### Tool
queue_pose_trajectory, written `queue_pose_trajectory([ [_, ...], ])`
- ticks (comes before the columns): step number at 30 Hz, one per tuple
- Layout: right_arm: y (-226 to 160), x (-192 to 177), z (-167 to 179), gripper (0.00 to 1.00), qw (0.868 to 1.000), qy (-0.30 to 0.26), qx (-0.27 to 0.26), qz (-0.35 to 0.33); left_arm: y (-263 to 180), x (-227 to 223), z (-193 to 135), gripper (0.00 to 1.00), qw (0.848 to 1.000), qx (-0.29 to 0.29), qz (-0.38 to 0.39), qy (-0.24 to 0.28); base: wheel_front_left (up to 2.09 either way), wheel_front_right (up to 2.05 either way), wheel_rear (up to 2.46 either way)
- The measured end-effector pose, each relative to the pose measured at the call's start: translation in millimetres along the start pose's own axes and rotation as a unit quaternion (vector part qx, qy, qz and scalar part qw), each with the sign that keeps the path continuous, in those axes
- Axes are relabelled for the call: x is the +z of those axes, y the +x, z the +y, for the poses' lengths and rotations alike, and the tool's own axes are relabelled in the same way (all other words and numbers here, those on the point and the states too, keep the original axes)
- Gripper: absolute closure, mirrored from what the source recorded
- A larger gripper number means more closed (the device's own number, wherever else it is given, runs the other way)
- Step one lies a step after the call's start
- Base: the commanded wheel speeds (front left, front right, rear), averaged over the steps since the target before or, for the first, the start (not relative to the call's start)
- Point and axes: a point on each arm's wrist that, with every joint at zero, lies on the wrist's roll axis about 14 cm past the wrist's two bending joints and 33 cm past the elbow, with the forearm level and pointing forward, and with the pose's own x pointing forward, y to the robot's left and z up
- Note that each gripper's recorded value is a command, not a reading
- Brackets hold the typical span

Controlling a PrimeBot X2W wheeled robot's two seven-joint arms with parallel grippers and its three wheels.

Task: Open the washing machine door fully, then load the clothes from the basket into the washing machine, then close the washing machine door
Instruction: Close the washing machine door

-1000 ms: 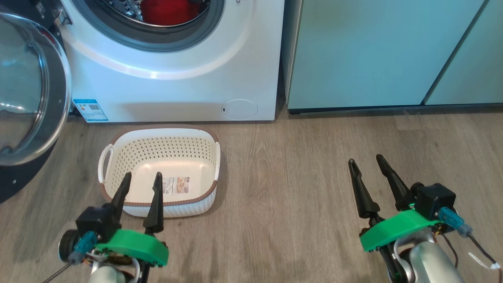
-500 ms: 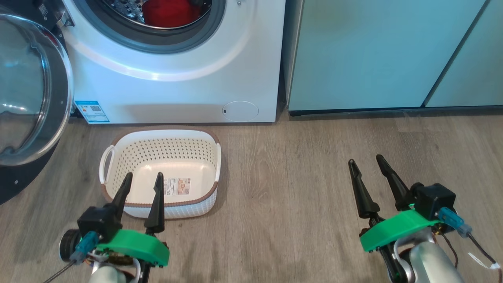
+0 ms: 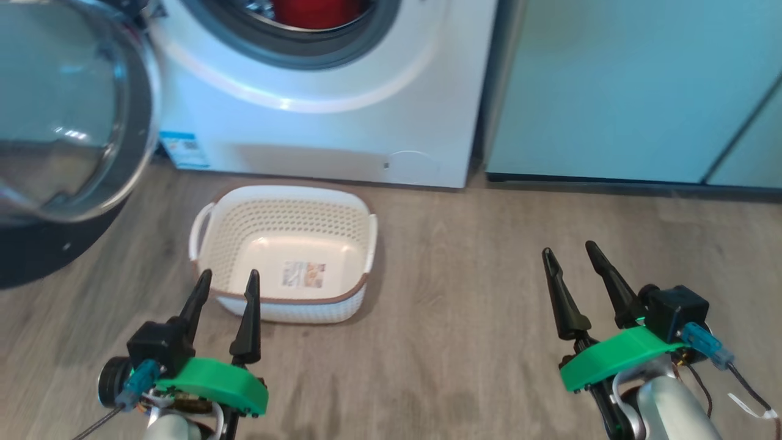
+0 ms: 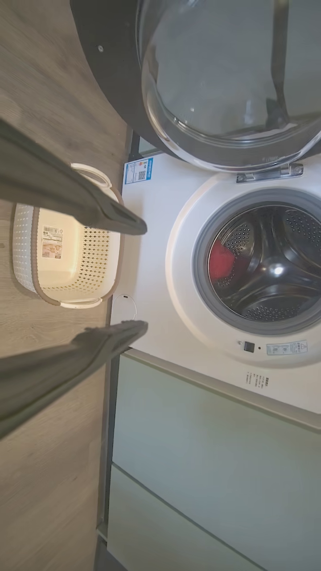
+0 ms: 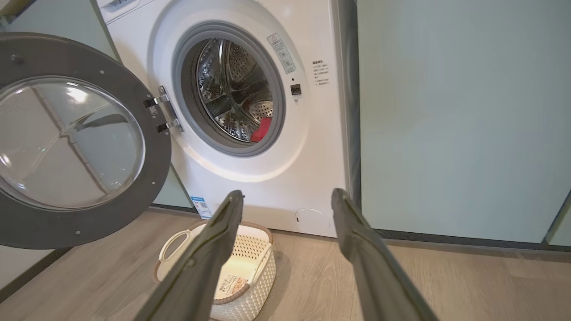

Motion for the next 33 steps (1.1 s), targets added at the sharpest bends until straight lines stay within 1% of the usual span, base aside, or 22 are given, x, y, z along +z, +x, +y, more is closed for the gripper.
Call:
queue_pose_trajectory([
  [5,13,-10,22,0.00,0.999,0.003,0.035,0.013,-13,1,23,0.00,0.999,0.039,0.000,0.004,0.00,0.00,0.00],
  [11,27,-18,59,0.00,0.996,0.009,0.089,0.024,-38,6,54,0.00,0.996,0.091,-0.004,0.018,0.00,0.00,0.00],
  [17,30,-30,99,0.00,0.988,0.021,0.145,0.043,-74,13,89,0.00,0.987,0.155,-0.011,0.032,0.00,0.00,0.00],
  [18,29,-33,113,0.00,0.985,0.025,0.163,0.049,-89,13,98,0.00,0.984,0.174,-0.012,0.035,0.00,0.00,0.00],
  [20,29,-34,127,0.00,0.982,0.028,0.181,0.051,-103,15,109,0.00,0.980,0.196,-0.014,0.038,0.00,0.00,0.00],
  [27,25,-35,169,0.00,0.969,0.030,0.240,0.057,-139,27,135,0.00,0.966,0.251,-0.035,0.043,0.00,0.00,0.00],
  [33,25,-44,181,0.00,0.963,0.031,0.258,0.070,-146,34,144,0.00,0.959,0.275,-0.043,0.048,0.00,0.00,0.00],
])
